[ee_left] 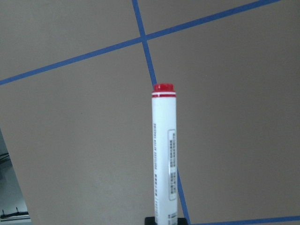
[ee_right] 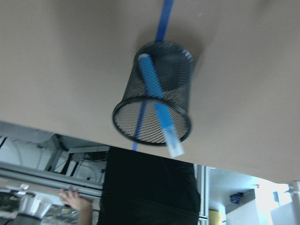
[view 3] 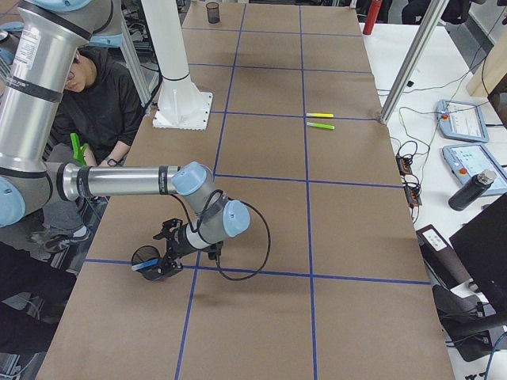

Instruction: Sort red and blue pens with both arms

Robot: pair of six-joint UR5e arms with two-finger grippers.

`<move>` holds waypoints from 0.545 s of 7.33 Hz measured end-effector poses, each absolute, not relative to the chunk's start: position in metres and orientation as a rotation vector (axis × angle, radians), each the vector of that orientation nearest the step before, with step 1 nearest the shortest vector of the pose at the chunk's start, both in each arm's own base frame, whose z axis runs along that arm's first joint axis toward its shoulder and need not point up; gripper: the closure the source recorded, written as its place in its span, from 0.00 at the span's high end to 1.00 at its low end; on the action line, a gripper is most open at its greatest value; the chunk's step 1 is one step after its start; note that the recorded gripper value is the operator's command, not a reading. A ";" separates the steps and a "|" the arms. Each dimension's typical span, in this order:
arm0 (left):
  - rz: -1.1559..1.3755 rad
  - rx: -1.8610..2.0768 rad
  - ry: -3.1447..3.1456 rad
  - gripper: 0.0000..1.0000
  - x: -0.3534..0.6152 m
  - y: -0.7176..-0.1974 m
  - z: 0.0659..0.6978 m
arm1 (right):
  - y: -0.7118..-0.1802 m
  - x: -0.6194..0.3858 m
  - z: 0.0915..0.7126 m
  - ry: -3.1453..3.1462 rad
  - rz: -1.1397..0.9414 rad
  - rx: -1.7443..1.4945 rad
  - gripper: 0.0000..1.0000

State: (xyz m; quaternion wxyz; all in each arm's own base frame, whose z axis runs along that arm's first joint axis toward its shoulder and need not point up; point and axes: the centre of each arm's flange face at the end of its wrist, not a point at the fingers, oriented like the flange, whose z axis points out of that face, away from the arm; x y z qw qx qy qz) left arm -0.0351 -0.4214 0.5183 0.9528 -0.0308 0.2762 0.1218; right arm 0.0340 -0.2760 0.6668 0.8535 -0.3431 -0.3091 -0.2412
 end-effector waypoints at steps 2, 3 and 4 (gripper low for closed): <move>0.209 -0.147 0.563 0.00 -0.044 -0.390 0.554 | -0.344 0.040 0.630 -0.511 -0.401 -0.603 1.00; 0.173 -0.198 0.565 0.00 -0.053 -0.368 0.575 | -0.375 0.039 0.613 -0.462 -0.331 -0.533 1.00; 0.134 -0.261 0.568 0.00 -0.061 -0.344 0.595 | -0.402 0.037 0.600 -0.434 -0.261 -0.460 1.00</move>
